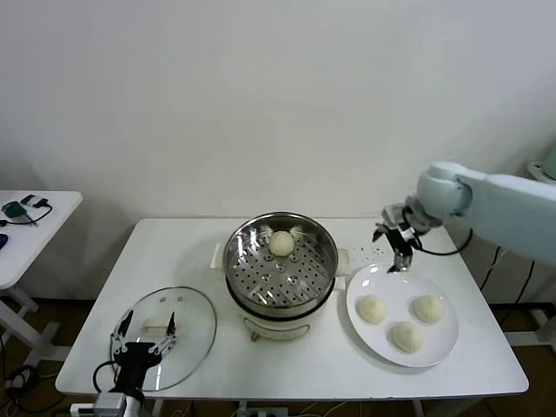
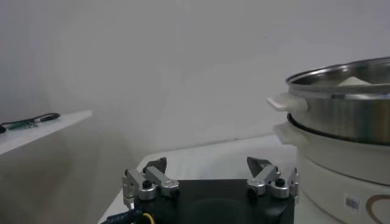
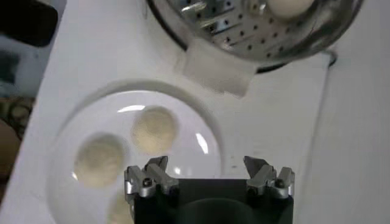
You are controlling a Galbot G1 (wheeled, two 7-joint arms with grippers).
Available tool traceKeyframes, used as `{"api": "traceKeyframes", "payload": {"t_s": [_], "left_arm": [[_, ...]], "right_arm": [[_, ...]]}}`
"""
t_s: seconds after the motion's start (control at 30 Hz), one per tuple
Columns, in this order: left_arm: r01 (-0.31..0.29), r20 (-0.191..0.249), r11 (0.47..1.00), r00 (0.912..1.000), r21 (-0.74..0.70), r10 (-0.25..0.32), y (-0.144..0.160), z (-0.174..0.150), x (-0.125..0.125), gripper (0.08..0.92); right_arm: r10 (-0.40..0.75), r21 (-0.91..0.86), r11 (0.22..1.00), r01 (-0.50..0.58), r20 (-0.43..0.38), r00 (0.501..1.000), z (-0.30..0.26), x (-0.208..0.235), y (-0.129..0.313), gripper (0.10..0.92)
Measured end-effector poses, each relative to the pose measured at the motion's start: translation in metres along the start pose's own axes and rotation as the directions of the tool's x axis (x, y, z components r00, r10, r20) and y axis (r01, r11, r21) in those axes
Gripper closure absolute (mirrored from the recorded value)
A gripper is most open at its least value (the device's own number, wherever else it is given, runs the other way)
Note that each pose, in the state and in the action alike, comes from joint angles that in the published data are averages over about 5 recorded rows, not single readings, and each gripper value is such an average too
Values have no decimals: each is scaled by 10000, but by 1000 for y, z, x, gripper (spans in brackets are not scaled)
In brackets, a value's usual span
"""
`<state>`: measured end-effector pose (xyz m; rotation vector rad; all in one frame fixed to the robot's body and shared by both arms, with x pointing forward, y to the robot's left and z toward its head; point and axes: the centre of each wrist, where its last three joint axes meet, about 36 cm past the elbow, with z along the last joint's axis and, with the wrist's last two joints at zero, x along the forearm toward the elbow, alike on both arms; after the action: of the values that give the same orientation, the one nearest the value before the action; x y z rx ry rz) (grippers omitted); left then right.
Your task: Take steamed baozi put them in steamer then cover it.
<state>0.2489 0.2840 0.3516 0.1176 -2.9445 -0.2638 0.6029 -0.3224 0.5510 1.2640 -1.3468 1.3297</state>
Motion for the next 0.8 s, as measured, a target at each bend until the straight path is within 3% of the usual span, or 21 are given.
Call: {"api": "traceKeyframes", "payload": {"t_s": [0.37, 0.8], "left_arm": [[64, -125, 9999, 9999, -87, -65, 1, 4, 1, 177], [57, -242, 9999, 9997, -148, -61, 0, 8, 1, 177]], "right_arm": [[-679, -910, 9935, 690, 147, 9976, 0, -60, 7, 200], [-1075, -1136, 9875, 1095, 238, 9939, -11, -95, 6, 200]]}}
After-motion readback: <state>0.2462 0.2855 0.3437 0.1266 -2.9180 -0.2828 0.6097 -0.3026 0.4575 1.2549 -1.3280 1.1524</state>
